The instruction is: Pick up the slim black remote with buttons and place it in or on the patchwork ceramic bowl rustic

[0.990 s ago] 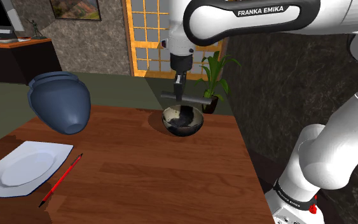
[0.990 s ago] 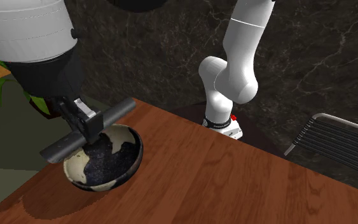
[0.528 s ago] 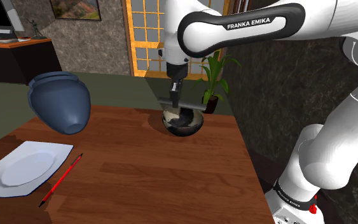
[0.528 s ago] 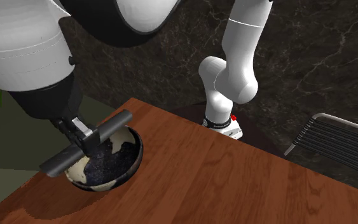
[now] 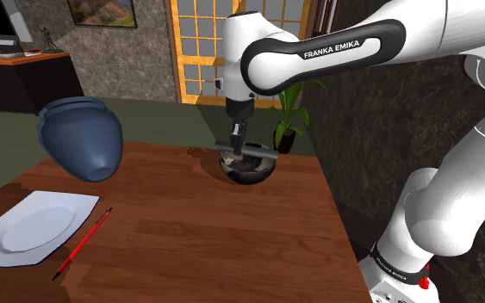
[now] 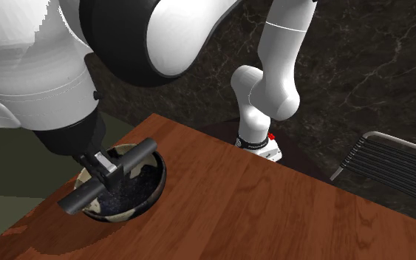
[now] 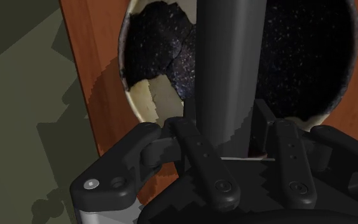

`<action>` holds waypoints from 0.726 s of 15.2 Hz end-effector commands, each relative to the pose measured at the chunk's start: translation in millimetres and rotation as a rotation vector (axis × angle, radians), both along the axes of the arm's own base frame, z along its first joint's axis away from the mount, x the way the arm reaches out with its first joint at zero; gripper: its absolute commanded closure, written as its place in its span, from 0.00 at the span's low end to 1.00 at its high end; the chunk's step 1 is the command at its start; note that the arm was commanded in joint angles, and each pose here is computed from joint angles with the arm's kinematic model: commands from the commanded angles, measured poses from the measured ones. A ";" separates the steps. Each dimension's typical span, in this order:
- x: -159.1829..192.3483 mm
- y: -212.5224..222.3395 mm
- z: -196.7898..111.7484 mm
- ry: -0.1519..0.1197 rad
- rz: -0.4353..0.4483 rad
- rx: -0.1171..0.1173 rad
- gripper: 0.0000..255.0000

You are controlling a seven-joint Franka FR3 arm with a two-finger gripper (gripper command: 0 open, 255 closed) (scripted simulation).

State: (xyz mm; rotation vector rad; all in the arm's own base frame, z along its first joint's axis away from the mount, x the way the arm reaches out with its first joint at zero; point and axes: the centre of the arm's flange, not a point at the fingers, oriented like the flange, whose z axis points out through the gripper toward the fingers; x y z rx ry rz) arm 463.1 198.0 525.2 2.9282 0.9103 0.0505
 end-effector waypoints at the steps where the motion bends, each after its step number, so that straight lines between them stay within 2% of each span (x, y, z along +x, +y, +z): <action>1: 0.0 0.1 -0.5 0.000 0.000 0.000 1.00; 5: 0.0 0.1 -0.5 0.000 0.000 0.000 1.00; 6: 0.0 0.1 -0.5 0.000 0.000 0.000 0.00; 11: 0.0 0.1 -0.5 0.000 0.000 0.000 0.00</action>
